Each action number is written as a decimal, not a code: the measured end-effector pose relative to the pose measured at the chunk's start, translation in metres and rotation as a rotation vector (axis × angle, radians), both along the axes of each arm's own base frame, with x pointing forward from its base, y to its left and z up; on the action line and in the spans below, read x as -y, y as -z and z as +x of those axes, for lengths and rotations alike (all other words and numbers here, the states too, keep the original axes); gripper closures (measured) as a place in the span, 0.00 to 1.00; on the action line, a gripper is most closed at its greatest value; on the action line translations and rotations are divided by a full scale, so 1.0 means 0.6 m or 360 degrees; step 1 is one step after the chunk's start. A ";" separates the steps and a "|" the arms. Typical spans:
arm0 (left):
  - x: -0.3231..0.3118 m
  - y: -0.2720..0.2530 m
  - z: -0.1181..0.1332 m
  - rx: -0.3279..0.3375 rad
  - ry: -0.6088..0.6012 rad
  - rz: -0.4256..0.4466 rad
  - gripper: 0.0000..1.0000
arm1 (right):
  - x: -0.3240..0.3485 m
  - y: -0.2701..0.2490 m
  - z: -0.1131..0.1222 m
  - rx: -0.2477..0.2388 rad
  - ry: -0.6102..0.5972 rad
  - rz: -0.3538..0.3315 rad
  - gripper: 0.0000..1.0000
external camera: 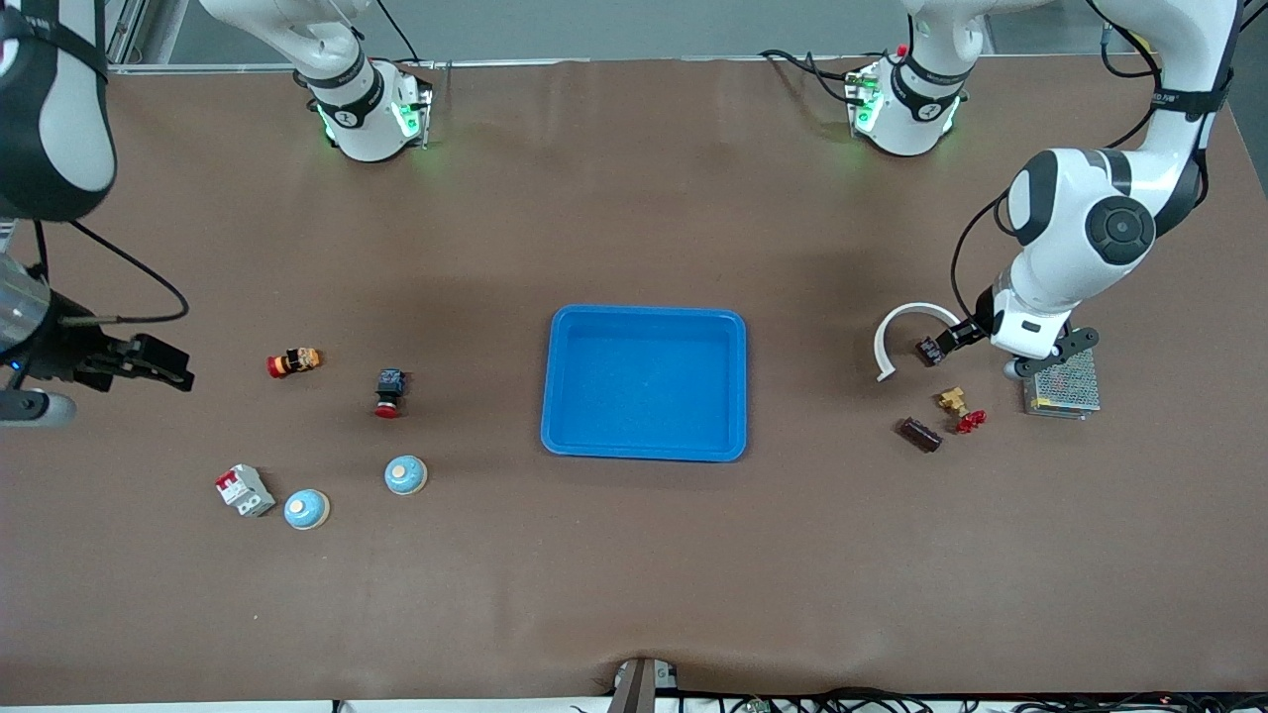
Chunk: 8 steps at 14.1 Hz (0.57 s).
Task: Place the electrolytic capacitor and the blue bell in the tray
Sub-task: 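Grasp the brown capacitor with the left gripper while the right gripper lowers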
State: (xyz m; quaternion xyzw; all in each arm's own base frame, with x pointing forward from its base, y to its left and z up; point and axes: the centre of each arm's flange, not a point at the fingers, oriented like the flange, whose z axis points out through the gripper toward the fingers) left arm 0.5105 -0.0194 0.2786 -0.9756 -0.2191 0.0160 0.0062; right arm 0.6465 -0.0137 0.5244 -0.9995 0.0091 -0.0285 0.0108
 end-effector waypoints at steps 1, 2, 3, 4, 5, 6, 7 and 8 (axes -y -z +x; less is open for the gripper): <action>-0.008 0.013 0.000 0.0002 -0.0015 -0.0005 0.34 | -0.003 0.020 0.010 0.0000 0.0008 0.0029 0.00; -0.012 0.026 0.000 0.0004 -0.0023 -0.0011 0.34 | -0.005 0.040 0.020 0.0000 0.0017 0.0056 0.00; -0.013 0.040 0.000 0.0002 -0.0026 -0.0016 0.38 | -0.007 0.060 0.030 0.0004 0.0025 0.0078 0.00; -0.012 0.053 -0.001 -0.0003 -0.0033 -0.0021 0.39 | -0.010 0.078 0.039 0.0011 0.0031 0.0092 0.00; -0.012 0.065 -0.002 -0.0008 -0.0046 -0.0025 0.44 | -0.012 0.096 0.047 0.0018 0.0040 0.0111 0.00; -0.011 0.075 -0.003 -0.0012 -0.0065 -0.0028 0.45 | -0.015 0.111 0.055 0.0025 0.0048 0.0130 0.00; -0.010 0.084 -0.004 -0.0016 -0.0074 -0.0031 0.46 | -0.019 0.126 0.061 0.0032 0.0052 0.0140 0.00; -0.010 0.094 -0.004 -0.0021 -0.0082 -0.0035 0.46 | -0.022 0.139 0.067 0.0041 0.0052 0.0142 0.00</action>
